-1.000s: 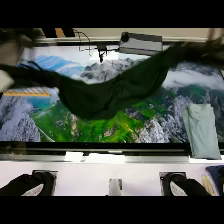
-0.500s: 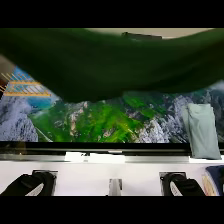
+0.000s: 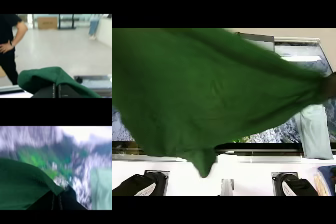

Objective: Fold the shirts.

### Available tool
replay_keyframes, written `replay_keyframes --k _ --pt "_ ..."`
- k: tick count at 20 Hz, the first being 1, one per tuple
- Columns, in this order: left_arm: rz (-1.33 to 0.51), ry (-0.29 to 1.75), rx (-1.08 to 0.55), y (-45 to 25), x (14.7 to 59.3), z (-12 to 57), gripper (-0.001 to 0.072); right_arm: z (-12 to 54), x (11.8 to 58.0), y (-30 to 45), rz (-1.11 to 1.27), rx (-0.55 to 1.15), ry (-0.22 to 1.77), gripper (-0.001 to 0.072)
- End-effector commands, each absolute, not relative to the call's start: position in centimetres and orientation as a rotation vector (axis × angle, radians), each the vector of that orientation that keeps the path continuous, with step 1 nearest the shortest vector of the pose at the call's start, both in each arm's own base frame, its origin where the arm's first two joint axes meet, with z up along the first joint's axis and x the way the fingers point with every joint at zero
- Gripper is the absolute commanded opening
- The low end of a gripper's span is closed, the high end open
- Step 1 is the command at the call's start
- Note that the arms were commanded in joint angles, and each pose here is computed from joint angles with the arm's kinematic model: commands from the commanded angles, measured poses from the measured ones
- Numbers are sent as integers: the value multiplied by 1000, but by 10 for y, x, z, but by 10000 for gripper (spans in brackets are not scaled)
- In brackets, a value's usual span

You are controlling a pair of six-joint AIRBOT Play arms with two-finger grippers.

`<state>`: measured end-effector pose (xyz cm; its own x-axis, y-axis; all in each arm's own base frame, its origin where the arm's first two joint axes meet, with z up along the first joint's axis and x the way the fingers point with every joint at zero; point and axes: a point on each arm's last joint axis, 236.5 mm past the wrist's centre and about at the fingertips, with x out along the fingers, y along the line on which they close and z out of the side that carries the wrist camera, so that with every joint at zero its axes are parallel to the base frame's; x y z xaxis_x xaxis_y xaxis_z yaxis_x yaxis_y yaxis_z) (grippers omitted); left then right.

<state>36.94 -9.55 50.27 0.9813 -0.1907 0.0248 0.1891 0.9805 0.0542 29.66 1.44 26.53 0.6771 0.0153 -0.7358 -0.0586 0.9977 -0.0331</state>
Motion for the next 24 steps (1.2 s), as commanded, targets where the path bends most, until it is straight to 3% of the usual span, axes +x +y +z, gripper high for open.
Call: replay_keyframes --k 1,6,9,12,13,14,15,16,18,19,21,24 --pt "-142 221 147 -103 458 405 35 141 295 12 -1 -30 1179 29" --pt "-87 535 29 -118 552 249 37 30 368 38 -59 230 1148 29" --pt "-73 734 22 -124 558 173 40 -2 416 53 -51 344 1074 29" --pt "-40 929 49 -119 543 117 81 -28 433 55 -100 431 1070 29" --pt "-27 997 60 -116 535 101 119 -36 433 55 -124 461 1085 29" --pt "-17 1071 67 -114 525 84 266 -42 431 55 -138 479 1102 30" --pt "-3 1149 78 -112 514 68 495 -45 428 56 -140 482 1121 32" --pt "9 1214 93 -108 504 56 543 -45 427 56 -140 480 1124 97" --pt "-27 1326 190 -101 481 44 536 -38 425 48 -144 408 1134 584" --pt "-53 1366 237 -95 472 44 533 -31 422 37 -158 342 1138 590" --pt "-103 1472 173 -89 450 42 534 -14 417 8 -179 284 1135 589" --pt "-301 1558 -146 -108 423 43 536 -13 387 -39 -159 325 1238 539"
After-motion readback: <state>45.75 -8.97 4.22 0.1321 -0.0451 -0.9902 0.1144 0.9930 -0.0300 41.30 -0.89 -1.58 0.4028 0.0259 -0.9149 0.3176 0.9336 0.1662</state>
